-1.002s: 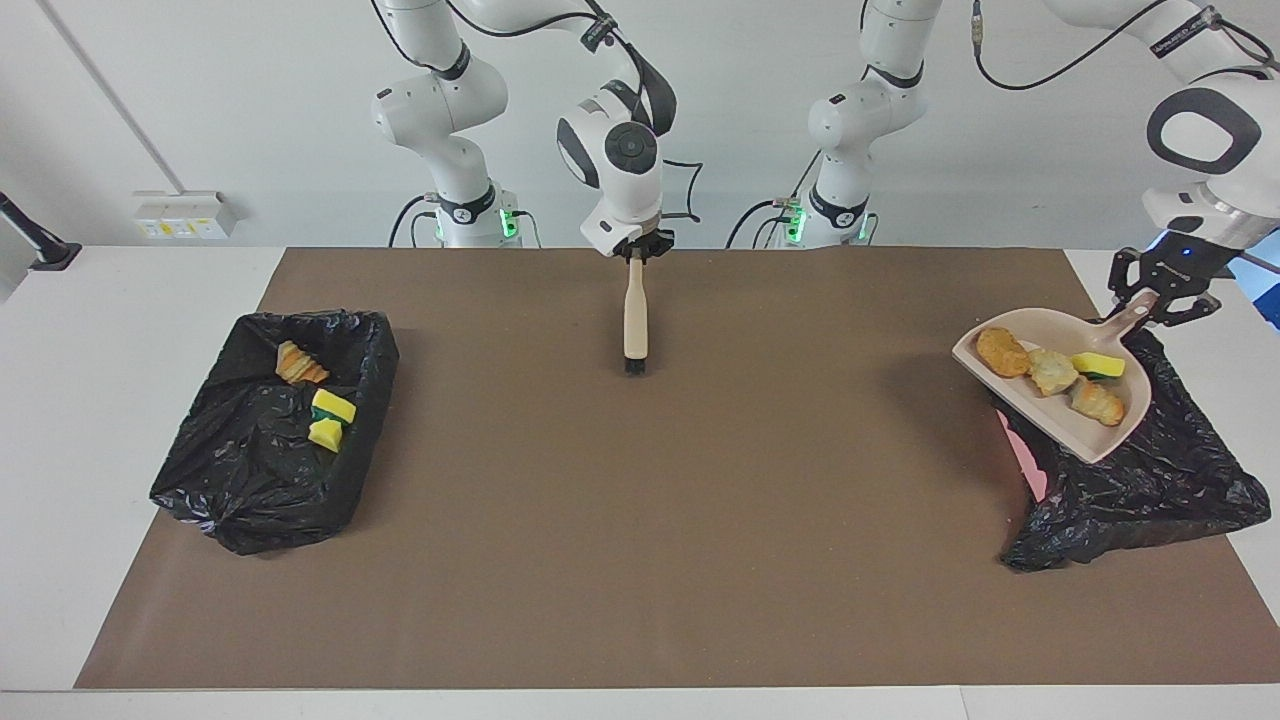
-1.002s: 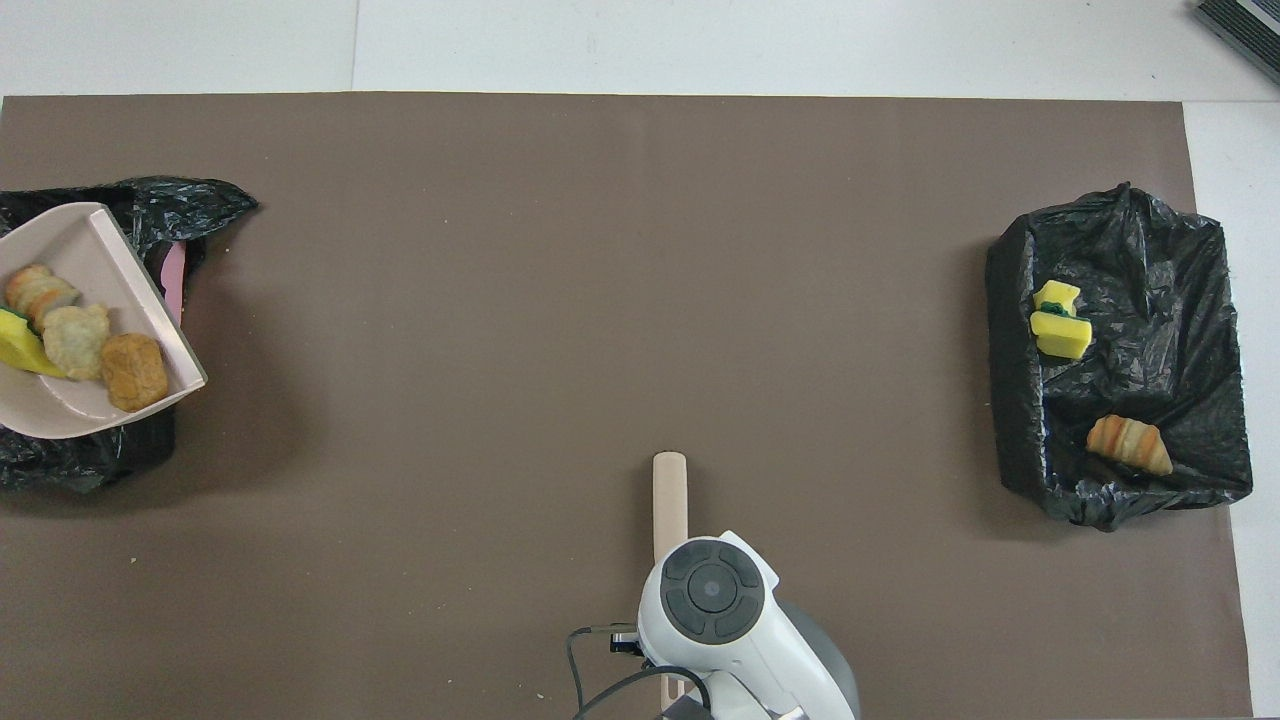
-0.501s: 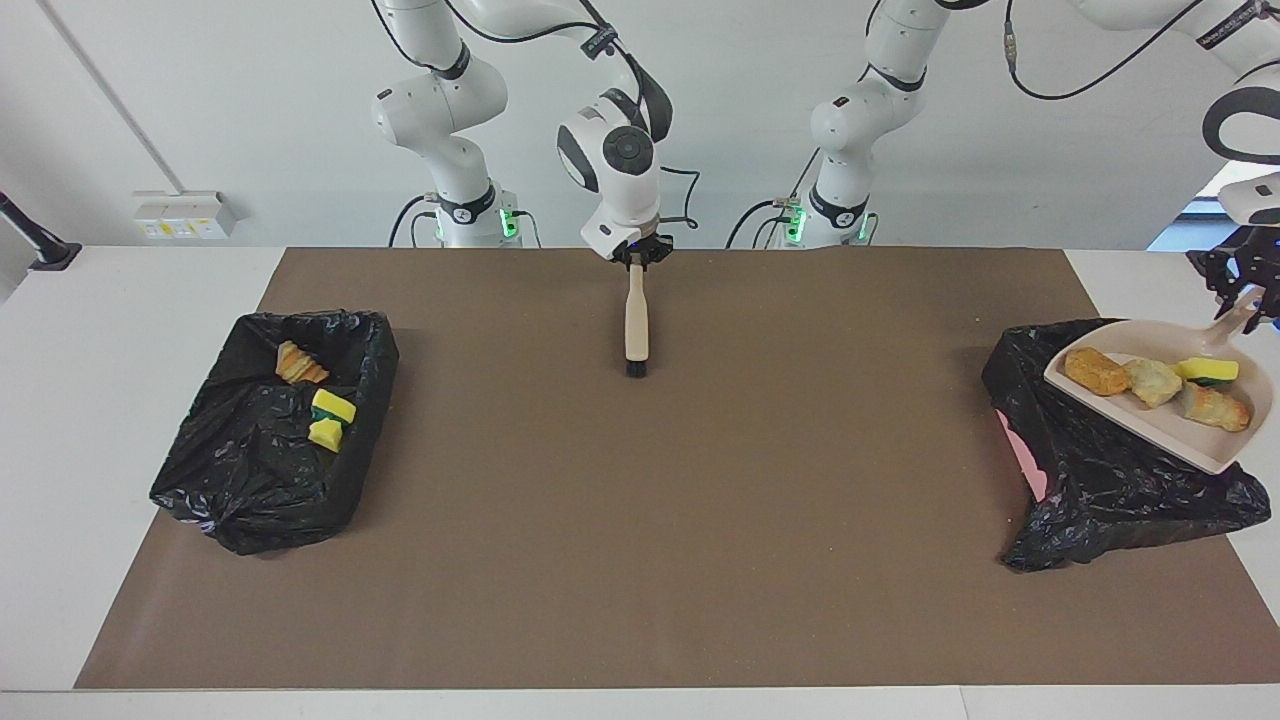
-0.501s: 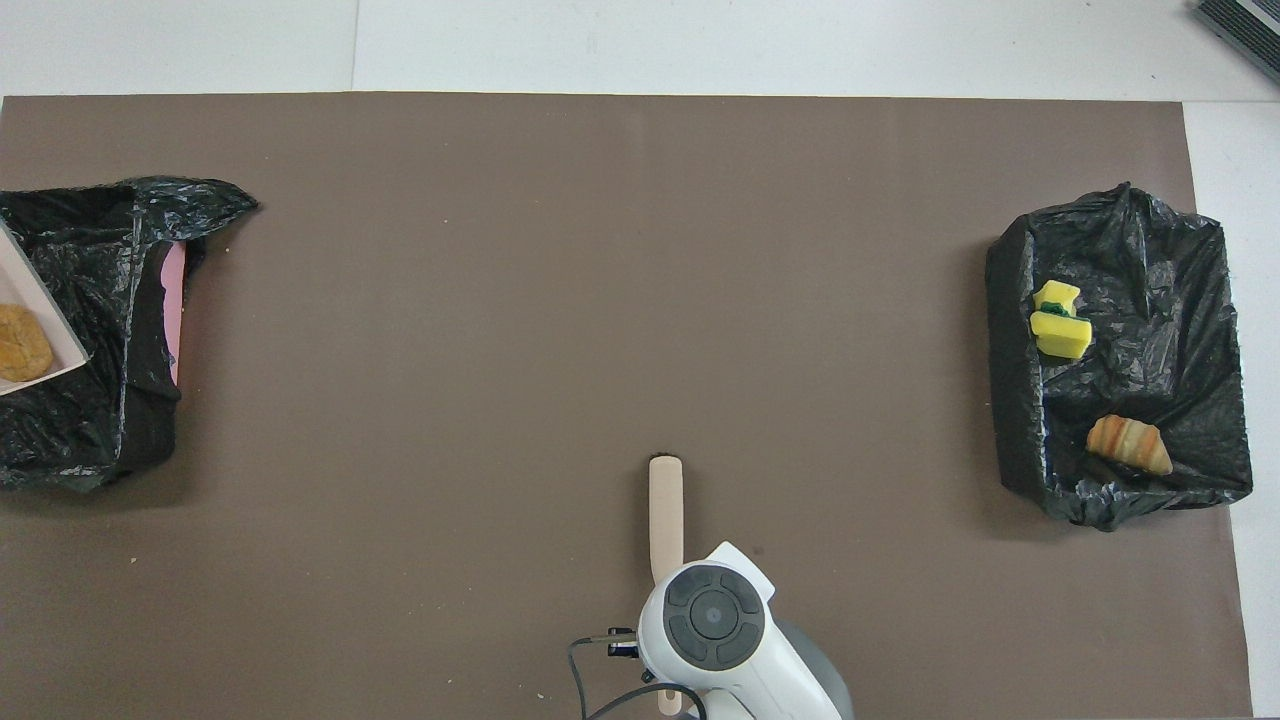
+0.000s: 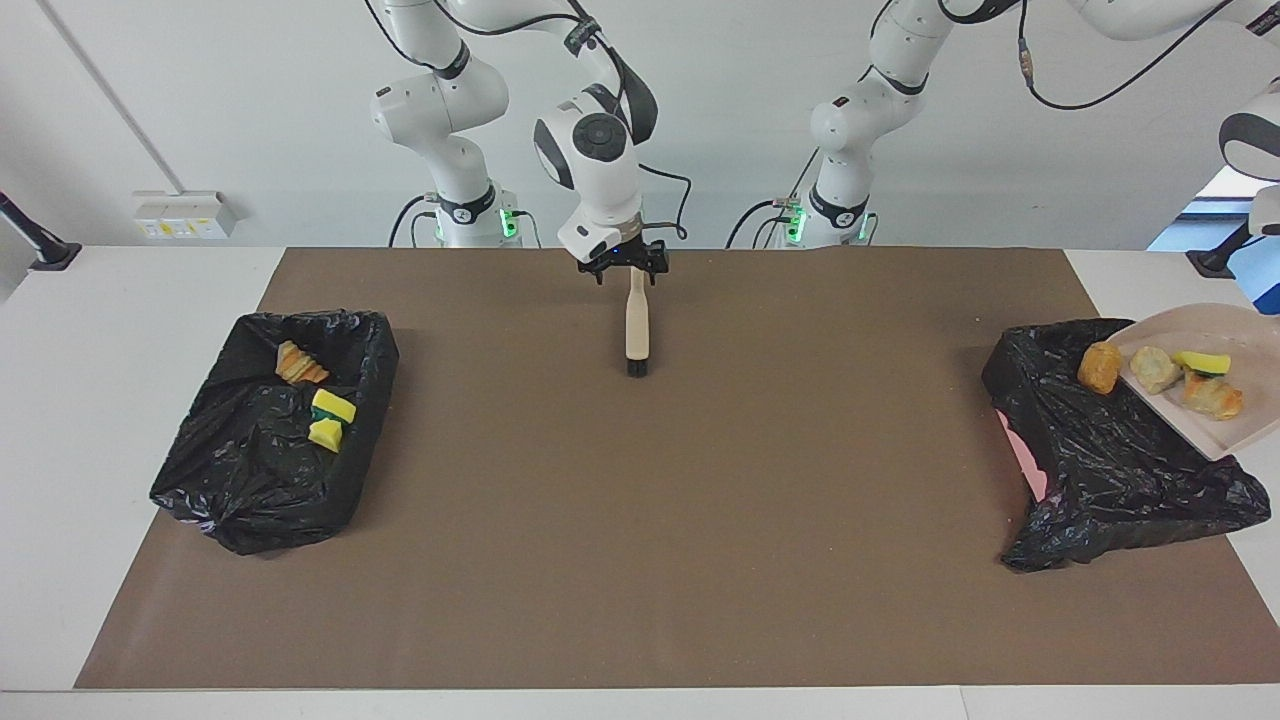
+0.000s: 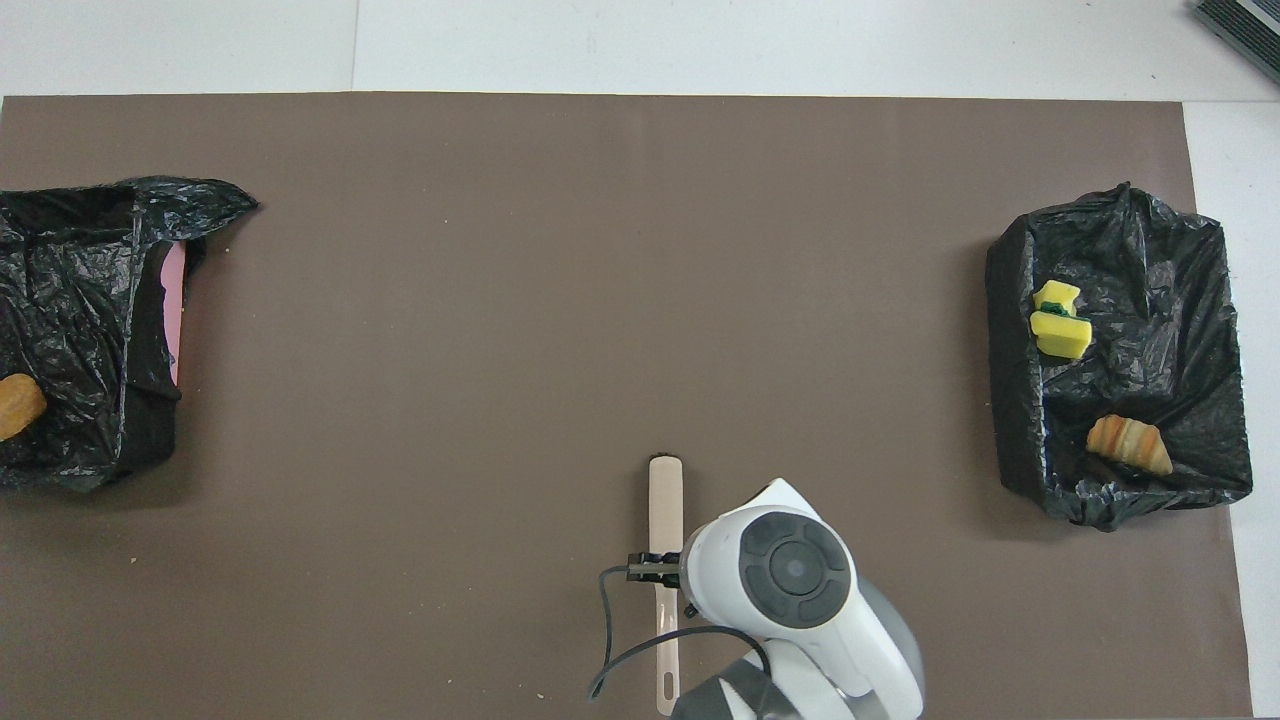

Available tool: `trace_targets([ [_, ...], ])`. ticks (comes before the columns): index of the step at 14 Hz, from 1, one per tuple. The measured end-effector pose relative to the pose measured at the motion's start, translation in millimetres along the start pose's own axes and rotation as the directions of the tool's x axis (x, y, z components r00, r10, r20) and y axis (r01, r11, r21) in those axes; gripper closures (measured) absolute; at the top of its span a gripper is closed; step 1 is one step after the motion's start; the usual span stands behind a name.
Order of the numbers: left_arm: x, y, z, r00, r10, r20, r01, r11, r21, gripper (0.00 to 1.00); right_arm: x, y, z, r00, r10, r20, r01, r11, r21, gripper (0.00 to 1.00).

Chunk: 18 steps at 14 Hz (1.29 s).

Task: Sweep and dump trash in bin
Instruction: 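Tip the dustpan over the black bag with the left gripper, then lay the brush on the mat and withdraw the right gripper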

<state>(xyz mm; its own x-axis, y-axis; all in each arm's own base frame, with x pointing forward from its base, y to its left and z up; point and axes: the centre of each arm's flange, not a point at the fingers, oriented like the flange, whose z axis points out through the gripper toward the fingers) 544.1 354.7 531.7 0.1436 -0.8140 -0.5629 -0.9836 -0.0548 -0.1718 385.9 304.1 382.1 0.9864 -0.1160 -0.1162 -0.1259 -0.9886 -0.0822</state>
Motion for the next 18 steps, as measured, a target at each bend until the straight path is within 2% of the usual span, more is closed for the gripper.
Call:
trace_targets([
  [4, -4, -5, -7, 0.985, 0.109, 0.131, -0.109, 0.994, -0.007, 0.68, 63, 50, -63, 0.988, 0.03, -0.152, -0.031, 0.999, -0.01, 0.0],
  [8, -5, -24, -38, 0.962, 0.159, 0.223, -0.17, 0.985, 0.029, 0.68, 100, 94, -120, 0.987, -0.026, -0.156, 0.017, 0.998, -0.06, 0.0],
  [11, -12, -34, -68, 0.962, 0.134, 0.239, -0.151, 0.987, 0.056, 0.68, 115, 122, -171, 0.985, -0.07, -0.161, 0.055, 0.994, -0.096, 0.0],
  [12, -6, -36, -79, 0.974, 0.11, 0.2, -0.123, 0.991, 0.052, 0.68, 117, 125, -185, 0.983, -0.072, -0.169, 0.056, 0.994, -0.098, 0.0],
  [14, 18, -35, -96, 0.998, 0.022, 0.062, -0.023, 1.0, 0.009, 0.68, 122, 137, -203, 0.982, -0.091, -0.169, 0.074, 0.992, -0.104, 0.0],
  [16, 43, -33, -107, 0.997, -0.074, -0.024, 0.072, 0.996, -0.055, 0.68, 128, 156, -222, 0.981, -0.101, -0.167, 0.084, 0.991, -0.107, 0.0],
  [18, 77, -34, -118, 0.978, -0.178, -0.113, 0.164, 0.978, -0.126, 0.68, 130, 175, -242, 0.983, -0.099, -0.153, 0.082, 0.99, -0.111, 0.0],
])
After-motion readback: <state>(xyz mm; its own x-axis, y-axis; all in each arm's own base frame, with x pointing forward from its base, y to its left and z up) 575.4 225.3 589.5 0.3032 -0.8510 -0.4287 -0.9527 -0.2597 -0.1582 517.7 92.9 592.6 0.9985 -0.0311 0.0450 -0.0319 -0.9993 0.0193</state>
